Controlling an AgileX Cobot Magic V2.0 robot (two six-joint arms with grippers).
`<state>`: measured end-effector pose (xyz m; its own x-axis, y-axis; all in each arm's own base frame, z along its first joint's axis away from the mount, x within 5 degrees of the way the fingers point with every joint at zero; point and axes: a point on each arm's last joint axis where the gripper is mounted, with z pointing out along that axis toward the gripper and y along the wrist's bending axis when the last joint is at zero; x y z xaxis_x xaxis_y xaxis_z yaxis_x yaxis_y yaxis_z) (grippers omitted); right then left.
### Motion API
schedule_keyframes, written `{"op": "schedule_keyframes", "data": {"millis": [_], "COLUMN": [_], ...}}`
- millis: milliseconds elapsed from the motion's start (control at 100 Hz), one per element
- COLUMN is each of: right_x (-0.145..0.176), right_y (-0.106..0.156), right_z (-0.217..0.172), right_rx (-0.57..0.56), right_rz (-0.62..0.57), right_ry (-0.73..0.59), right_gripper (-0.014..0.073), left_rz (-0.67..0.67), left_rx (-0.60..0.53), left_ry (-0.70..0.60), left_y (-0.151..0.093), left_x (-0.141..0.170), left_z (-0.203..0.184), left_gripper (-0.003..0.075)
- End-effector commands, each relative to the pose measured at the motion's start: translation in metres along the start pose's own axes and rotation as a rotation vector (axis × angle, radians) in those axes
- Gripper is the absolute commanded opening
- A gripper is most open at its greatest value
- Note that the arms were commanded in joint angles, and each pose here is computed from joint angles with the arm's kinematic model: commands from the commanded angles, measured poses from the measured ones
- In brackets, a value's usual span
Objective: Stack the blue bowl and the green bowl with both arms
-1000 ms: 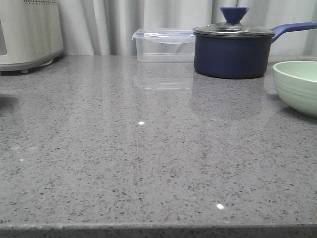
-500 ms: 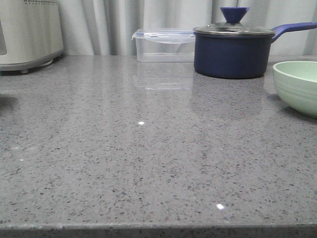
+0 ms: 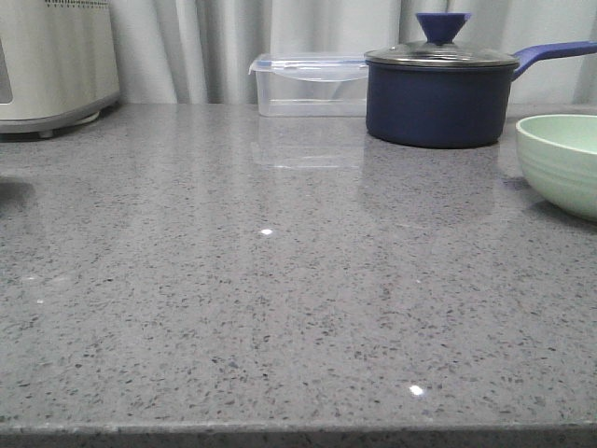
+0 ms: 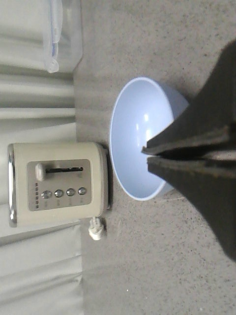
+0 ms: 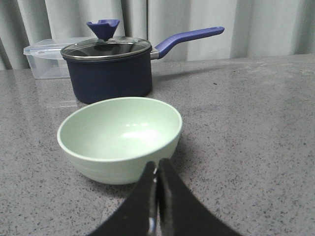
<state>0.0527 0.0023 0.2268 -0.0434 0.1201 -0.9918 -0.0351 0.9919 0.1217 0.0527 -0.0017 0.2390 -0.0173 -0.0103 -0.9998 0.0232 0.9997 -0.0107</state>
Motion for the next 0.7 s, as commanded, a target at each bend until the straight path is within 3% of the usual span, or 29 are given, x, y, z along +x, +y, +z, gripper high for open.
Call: {"op": "schedule_keyframes", "data": {"millis": [0, 280, 430, 560, 690], "right_x": [-0.029, -0.068, -0.080, -0.086, -0.089], "right_y": [0.003, 0.008, 0.010, 0.010, 0.011], "right_z": [0.001, 0.014, 0.026, 0.034, 0.039], "right_rx": [0.003, 0.022, 0.030, 0.033, 0.035], "right_rz": [-0.012, -0.012, -0.011, -0.011, -0.011], "right_ry": [-0.030, 0.174, 0.248, 0.282, 0.297], "right_gripper": [-0.0076, -0.0076, -0.0064, 0.0072, 0.0268], "left_rz": [-0.045, -0.080, -0.080, -0.079, -0.078], "left_rx": [0.003, 0.022, 0.022, 0.020, 0.019], "left_ry": [-0.052, 0.136, 0.169, 0.191, 0.198], "left_y": [-0.001, -0.003, -0.003, -0.003, -0.003], "left_x": [-0.033, -0.078, -0.092, -0.094, -0.093], "left_z": [0.003, 0.030, 0.044, 0.053, 0.055], "left_gripper": [-0.0020, -0.0020, -0.0020, 0.0006, 0.0172]}}
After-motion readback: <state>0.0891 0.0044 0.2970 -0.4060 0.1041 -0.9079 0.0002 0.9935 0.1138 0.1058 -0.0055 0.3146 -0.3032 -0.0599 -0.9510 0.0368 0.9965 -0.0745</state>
